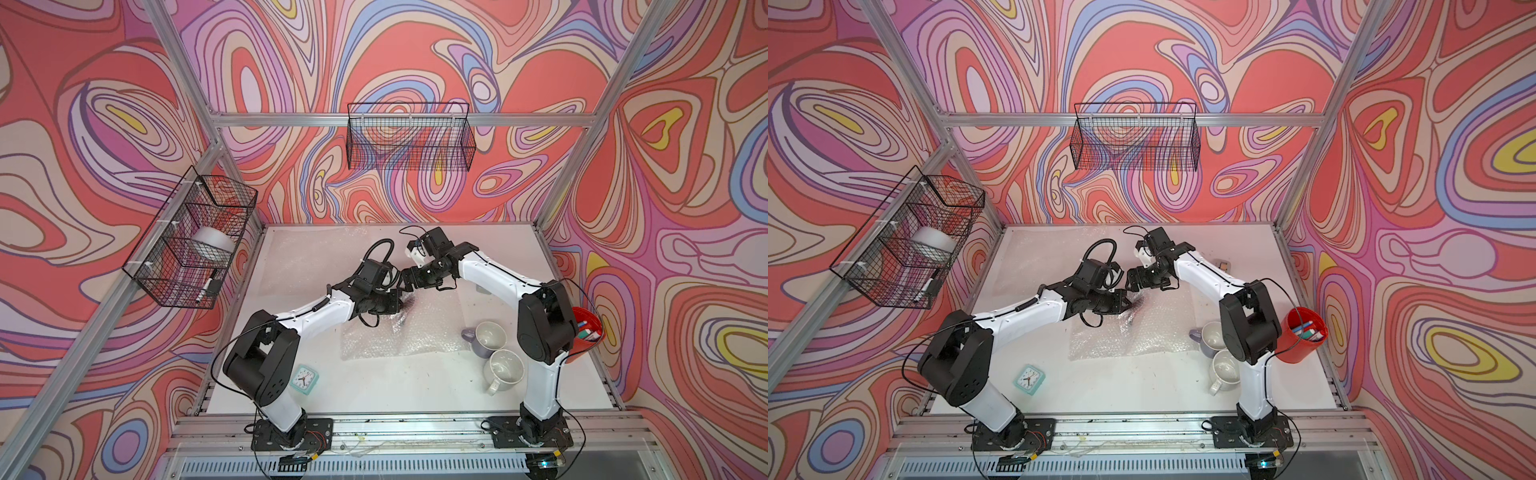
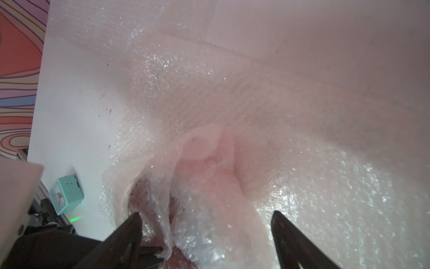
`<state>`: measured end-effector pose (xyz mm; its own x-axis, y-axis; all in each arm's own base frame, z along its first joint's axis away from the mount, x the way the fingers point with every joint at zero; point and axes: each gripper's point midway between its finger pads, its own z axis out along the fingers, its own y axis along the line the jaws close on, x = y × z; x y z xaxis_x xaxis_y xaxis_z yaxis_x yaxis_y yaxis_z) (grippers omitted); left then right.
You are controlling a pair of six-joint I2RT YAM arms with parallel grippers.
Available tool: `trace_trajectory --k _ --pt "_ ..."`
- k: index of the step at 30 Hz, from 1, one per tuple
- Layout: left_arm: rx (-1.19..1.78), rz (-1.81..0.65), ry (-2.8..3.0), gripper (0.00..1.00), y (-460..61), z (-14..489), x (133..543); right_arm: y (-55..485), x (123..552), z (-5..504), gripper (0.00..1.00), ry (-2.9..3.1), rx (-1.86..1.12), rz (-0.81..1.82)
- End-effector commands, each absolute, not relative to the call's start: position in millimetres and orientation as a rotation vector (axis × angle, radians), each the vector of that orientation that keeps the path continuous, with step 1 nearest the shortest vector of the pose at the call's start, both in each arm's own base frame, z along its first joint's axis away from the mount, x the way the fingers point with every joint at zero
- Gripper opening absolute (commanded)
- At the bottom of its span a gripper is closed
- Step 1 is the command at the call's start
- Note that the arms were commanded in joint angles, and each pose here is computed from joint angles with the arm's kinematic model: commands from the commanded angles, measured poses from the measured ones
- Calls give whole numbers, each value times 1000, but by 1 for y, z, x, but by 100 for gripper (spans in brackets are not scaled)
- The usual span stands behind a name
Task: Wrap mugs in bubble wrap
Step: Wrap the mug in bubble wrap.
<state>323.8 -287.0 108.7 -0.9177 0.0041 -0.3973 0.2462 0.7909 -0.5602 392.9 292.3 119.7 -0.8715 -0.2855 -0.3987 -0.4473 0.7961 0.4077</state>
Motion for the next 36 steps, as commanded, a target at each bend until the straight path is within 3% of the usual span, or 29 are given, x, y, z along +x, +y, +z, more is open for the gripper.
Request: trace_trajectory --k 1,12,16,20,24,29,34,36 --pt "194 -902 2621 0 -292 100 322 303 391 108 88 2690 -593 799" --pt "226 -949 2523 1 -293 133 321 287 390 61 80 2810 -565 648" --pt "270 -995 2409 20 -290 168 319 286 390 56 78 2815 -575 644" --pt "197 -993 2342 25 -265 186 329 287 390 54 76 2815 -584 643" --pt "76 -847 2417 27 -227 168 350 288 390 53 76 2811 -602 650" --pt "115 -677 2547 47 -217 140 362 288 391 52 75 2806 -613 645" --pt "156 -719 2598 65 -228 121 366 287 391 48 74 2812 -615 631" --pt "158 -743 2616 68 -232 113 364 286 392 47 74 2812 -615 629"
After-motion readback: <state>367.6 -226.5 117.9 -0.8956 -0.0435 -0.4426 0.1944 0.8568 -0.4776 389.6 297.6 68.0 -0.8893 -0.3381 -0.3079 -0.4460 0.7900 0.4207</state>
